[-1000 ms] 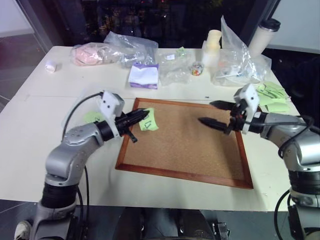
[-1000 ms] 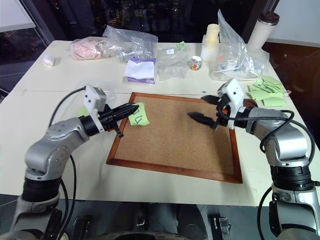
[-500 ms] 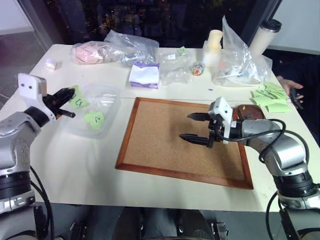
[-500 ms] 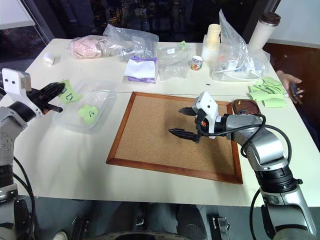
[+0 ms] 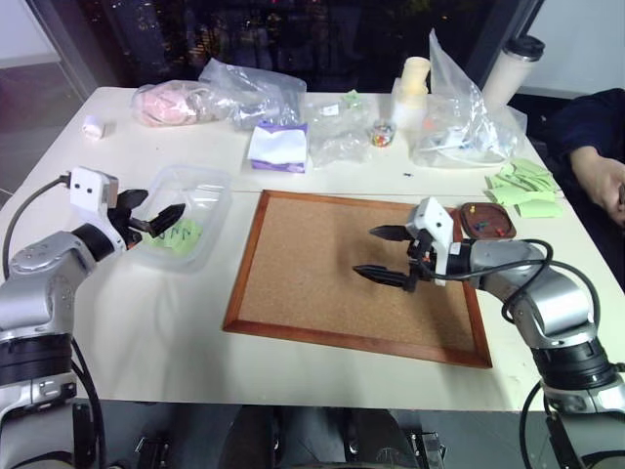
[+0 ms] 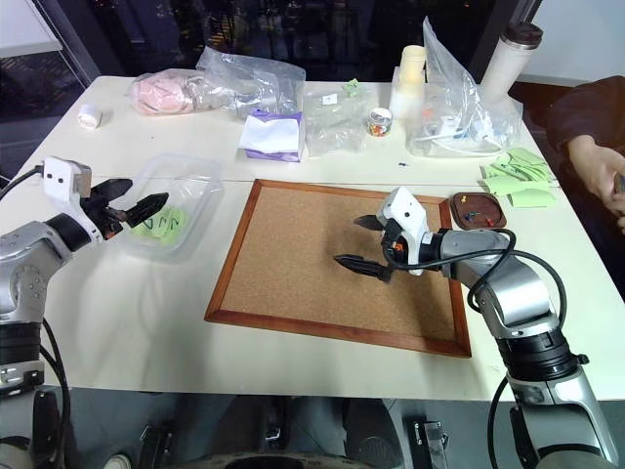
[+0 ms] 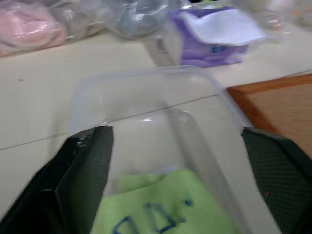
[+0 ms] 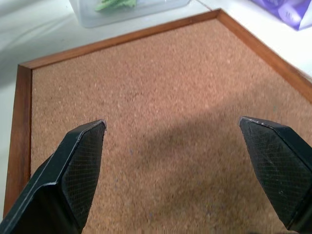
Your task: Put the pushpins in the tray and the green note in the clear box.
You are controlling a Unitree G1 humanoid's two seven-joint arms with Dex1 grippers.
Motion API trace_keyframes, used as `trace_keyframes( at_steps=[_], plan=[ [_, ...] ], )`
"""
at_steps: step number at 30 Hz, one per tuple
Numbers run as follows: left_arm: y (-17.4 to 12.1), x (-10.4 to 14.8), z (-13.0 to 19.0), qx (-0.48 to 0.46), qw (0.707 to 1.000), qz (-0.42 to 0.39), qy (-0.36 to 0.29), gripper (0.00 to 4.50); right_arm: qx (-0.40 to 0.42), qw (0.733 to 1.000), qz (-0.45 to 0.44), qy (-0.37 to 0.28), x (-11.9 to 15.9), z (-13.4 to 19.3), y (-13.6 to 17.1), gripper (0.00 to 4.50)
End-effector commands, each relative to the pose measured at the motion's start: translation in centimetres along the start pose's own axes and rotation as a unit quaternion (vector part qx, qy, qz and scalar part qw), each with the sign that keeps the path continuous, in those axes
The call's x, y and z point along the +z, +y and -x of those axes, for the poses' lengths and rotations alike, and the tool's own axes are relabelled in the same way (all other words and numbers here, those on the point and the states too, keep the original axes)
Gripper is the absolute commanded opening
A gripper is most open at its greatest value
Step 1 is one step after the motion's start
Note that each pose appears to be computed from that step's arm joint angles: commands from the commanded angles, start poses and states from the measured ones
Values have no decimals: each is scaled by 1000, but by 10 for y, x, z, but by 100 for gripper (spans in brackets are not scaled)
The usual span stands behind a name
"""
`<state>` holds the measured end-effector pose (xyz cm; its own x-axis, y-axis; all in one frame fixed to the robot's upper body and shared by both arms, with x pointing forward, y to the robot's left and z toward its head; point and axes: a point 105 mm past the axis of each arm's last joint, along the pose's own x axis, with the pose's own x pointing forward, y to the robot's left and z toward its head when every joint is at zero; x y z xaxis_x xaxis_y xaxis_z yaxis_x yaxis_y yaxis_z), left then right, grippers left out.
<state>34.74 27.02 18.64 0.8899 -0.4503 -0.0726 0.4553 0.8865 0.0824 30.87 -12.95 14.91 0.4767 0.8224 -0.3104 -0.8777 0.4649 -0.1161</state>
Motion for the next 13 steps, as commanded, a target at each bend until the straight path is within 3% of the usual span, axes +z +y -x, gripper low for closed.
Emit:
trace_keyframes(
  at_steps=[1,7,13],
  plan=[
    [-38,23,-2,-91,995,-37,-19,442,-22,999,24,-8,10,14,-6,450],
    [-110,31,-15,-237,970,-50,-22,442,-59,998,24,17,2,40,-15,450],
    [-152,5,-28,-317,946,-73,6,442,-91,995,17,34,-7,61,-18,450]
  ],
)
